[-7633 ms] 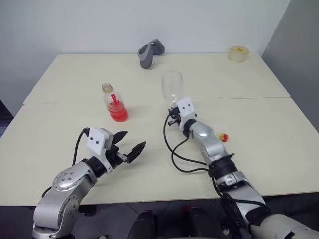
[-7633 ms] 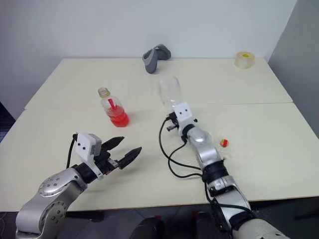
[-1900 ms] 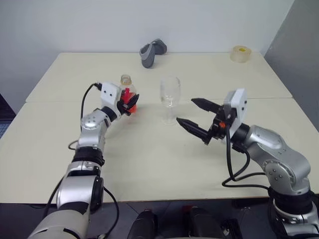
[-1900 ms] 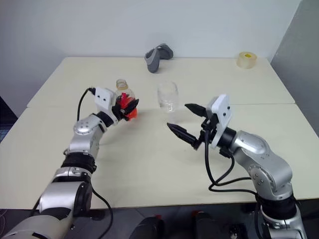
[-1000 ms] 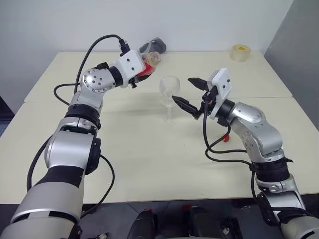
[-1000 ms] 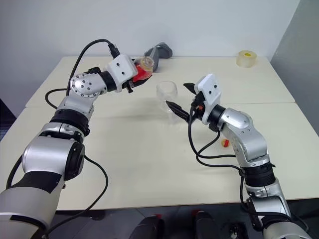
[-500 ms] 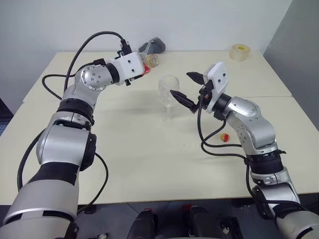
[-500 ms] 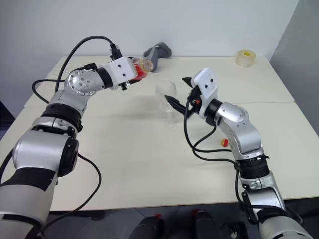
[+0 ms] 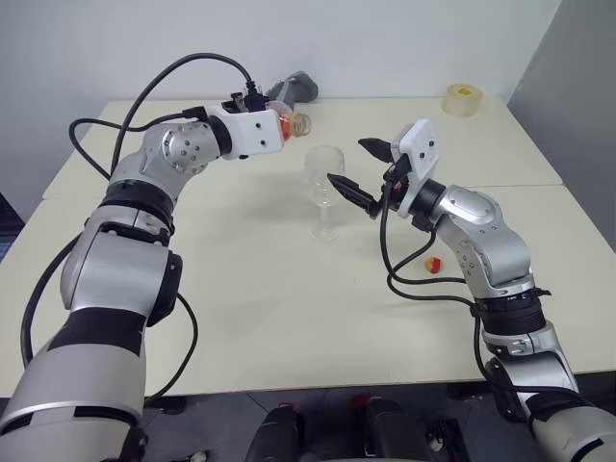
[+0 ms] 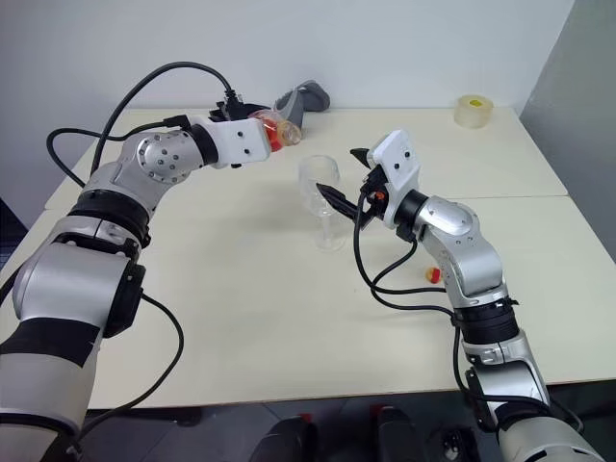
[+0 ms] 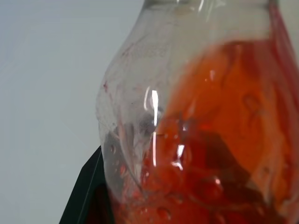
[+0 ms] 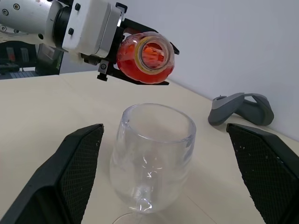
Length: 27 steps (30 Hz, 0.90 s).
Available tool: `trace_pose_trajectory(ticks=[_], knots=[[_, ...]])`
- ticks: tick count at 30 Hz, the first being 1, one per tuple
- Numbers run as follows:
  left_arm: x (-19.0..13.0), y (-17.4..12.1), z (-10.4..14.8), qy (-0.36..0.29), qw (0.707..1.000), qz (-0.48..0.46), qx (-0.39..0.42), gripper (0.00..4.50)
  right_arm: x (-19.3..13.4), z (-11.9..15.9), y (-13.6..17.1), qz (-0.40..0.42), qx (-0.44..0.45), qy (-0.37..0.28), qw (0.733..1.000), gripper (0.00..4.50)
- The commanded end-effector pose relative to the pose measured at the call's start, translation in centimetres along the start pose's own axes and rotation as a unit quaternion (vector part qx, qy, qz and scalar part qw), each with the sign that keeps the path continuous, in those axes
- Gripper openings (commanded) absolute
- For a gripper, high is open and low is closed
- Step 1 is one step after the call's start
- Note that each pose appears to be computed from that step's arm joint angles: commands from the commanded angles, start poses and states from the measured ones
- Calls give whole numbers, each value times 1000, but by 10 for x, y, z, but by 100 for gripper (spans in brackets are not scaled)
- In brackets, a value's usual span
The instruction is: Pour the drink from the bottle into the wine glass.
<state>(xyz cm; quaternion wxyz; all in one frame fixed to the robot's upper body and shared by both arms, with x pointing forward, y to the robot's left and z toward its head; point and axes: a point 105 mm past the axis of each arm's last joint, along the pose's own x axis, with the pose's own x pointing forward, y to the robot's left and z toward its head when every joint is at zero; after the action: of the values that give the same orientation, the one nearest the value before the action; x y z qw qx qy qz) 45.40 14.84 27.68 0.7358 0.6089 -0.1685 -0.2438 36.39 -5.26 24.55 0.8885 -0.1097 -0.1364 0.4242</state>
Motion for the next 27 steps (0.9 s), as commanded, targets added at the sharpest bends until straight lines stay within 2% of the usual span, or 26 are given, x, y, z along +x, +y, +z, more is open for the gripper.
trace_pose_trajectory(ticks=[1, 27], knots=[[-4, 31, 8, -9, 999, 39, 22, 195, 1, 18, -2, 4, -26, -27, 999, 450], [-2, 39, 16, -8, 995, 33, 95, 195, -2, 17, 1, 8, -33, -28, 999, 450]])
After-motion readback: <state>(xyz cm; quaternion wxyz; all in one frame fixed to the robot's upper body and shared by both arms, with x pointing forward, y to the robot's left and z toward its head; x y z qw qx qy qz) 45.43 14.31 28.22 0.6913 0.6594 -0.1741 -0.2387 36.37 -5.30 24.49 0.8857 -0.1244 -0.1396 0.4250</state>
